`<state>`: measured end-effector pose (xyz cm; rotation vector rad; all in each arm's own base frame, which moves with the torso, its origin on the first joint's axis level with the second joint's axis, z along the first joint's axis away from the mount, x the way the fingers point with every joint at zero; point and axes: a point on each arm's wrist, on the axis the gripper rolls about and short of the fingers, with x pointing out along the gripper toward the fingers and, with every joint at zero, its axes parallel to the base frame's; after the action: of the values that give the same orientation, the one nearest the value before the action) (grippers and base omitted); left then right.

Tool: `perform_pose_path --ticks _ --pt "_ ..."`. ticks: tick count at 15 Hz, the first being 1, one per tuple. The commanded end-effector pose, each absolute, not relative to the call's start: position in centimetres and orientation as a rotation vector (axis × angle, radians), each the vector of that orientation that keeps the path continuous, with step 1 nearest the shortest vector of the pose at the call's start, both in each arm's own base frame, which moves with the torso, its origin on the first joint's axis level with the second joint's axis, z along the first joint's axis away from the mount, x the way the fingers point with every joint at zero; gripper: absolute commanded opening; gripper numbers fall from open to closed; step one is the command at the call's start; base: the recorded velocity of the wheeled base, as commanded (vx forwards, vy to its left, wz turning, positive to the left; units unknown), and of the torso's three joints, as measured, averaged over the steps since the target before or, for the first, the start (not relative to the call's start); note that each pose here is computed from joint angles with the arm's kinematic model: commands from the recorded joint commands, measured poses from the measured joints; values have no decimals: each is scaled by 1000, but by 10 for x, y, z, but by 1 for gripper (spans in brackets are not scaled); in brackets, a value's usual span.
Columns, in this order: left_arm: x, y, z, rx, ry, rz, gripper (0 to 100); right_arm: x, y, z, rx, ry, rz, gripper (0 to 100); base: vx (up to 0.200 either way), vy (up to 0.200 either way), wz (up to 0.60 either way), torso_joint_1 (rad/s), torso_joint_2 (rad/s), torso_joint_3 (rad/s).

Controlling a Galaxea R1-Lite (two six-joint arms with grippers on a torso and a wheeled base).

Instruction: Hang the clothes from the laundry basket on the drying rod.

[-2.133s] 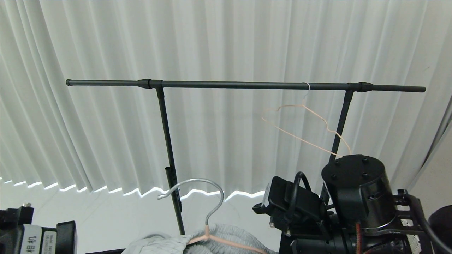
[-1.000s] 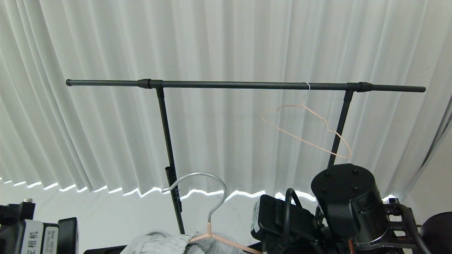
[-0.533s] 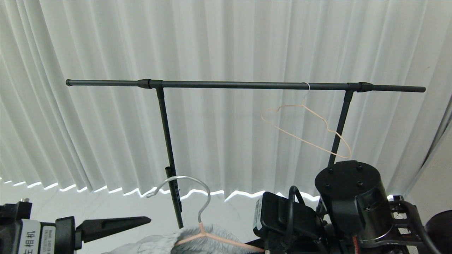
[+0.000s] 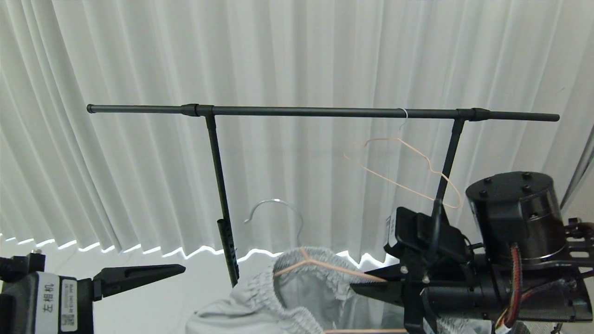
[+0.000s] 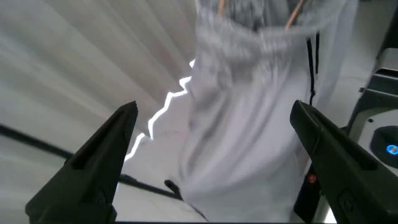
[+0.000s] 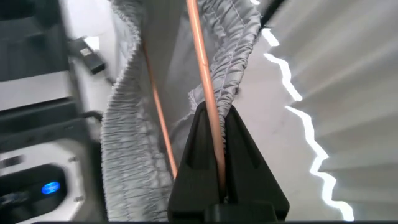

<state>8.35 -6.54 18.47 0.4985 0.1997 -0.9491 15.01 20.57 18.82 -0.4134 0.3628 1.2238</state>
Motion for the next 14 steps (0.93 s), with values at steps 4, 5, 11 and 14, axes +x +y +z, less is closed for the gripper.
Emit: perform_pose_path --ticks 4,5,11,14 --pt "96 -42 151 470 406 -733 100 151 180 212 -372 270 1156 0 0 0 0 0 0 0" --pt "98 -38 144 460 449 -701 100 150 178 215 -367 256 1158 0 0 0 0 0 0 0" --pt "115 -32 127 410 595 -638 100 143 172 224 -337 207 1219 0 0 0 0 0 0 0" --pt "117 -33 129 407 559 -638 100 142 173 227 -323 174 1254 0 0 0 0 0 0 0"
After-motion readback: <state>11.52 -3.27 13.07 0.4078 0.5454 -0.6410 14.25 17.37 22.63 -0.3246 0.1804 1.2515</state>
